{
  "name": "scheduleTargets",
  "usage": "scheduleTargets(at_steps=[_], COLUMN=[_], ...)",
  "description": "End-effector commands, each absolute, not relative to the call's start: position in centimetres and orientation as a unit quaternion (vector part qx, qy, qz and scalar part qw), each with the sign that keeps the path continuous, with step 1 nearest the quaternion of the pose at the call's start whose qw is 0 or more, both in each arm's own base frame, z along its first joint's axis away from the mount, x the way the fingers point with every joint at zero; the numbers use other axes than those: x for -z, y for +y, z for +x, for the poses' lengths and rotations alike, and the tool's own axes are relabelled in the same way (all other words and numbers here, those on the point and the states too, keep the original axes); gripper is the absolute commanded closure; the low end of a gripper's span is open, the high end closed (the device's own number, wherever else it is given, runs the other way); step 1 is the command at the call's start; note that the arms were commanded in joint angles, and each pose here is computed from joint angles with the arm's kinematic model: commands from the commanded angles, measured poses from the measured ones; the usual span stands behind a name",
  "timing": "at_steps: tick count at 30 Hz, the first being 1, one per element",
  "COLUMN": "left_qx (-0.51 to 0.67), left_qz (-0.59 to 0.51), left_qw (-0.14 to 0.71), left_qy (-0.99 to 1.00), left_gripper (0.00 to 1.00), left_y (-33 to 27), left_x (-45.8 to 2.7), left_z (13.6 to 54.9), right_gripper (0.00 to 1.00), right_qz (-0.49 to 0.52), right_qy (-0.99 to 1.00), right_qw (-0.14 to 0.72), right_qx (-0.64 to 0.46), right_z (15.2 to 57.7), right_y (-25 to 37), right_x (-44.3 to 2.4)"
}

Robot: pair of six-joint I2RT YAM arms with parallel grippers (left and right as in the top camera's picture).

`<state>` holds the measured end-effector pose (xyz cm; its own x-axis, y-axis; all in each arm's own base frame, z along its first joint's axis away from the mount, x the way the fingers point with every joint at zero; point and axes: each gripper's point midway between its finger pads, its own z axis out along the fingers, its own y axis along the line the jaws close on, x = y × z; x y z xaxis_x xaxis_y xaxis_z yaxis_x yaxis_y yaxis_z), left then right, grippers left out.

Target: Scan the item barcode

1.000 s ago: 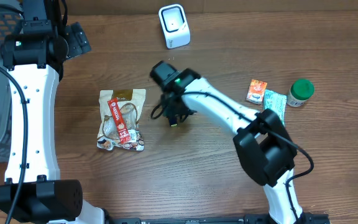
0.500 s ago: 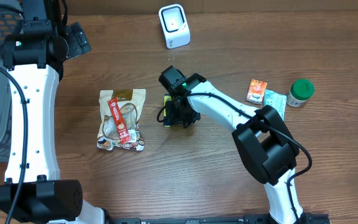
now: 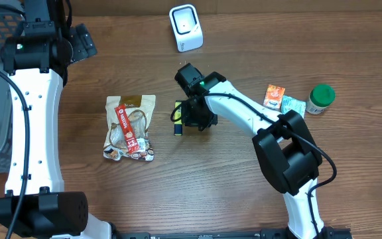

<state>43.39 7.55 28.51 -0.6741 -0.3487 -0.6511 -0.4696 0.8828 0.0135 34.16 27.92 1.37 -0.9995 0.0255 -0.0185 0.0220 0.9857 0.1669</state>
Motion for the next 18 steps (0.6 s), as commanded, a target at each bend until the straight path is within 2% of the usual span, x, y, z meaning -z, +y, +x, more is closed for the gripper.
scheduleTargets(at_steps=[1,5,8,10,18], left_qx=[-0.094,-0.094,-0.094,-0.094,-0.094], left_qz=[-0.233,-0.233,-0.233,-0.233,-0.233], left_qw=[0.337,0.337,0.337,0.337,0.337], left_qy=[0.908,0.908,0.908,0.908,0.908], left_gripper=[0.0,0.0,0.0,0.0,0.0], left_y=[7.7,7.7,7.7,7.7,7.7], left_x=[-28.5,-28.5,-28.5,-28.5,-28.5], left_z=[43.6,43.6,43.6,43.6,43.6], right_gripper=[0.73,0.73,0.73,0.72,0.73], right_qz=[0.054,0.019,-0.023,-0.044,-0.005], right_qy=[0.994,0.985,0.98,0.978,0.978], right_qw=[0.003,-0.015,0.007,0.019,0.028], right_qx=[-0.094,-0.173,-0.2,-0.203,-0.206], right_z=[32.4,30.7,30.8,31.3,34.0], right_y=[29.3,34.0,36.0,36.3,34.5], right_x=[-1.2,-1.5,-2.2,-2.8,-4.6])
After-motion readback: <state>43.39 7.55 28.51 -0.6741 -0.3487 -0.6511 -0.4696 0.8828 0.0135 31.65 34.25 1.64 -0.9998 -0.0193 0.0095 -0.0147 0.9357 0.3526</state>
